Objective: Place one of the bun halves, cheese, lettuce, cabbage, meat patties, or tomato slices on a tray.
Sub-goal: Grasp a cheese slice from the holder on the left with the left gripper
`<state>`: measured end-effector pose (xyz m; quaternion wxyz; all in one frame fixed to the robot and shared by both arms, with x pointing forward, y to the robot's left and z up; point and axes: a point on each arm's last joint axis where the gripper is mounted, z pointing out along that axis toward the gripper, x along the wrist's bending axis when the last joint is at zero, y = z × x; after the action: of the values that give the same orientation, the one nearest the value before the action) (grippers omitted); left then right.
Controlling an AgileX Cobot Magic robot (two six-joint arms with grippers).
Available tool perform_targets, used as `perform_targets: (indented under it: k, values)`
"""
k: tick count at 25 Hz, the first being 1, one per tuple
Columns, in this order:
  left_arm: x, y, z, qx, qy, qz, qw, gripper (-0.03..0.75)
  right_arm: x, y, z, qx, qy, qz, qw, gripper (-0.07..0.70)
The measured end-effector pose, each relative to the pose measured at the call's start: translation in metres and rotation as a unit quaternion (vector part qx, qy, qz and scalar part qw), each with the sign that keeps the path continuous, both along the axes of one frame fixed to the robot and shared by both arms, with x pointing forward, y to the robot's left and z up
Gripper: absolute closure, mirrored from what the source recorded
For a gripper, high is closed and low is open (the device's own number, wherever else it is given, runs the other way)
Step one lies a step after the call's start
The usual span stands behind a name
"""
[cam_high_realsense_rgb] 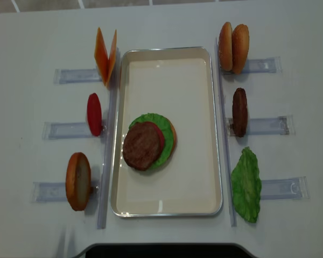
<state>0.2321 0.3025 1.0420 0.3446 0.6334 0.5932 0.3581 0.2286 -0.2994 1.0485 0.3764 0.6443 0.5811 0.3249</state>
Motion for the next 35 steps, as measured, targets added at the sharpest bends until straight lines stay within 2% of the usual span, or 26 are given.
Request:
perform_targets:
  k: [35]
  values:
    - [0.0,0.0,0.0,0.0,0.0,0.0,1.0,0.557,0.0,0.0,0.0,0.0,0.0,0.0,1.0,0.145]
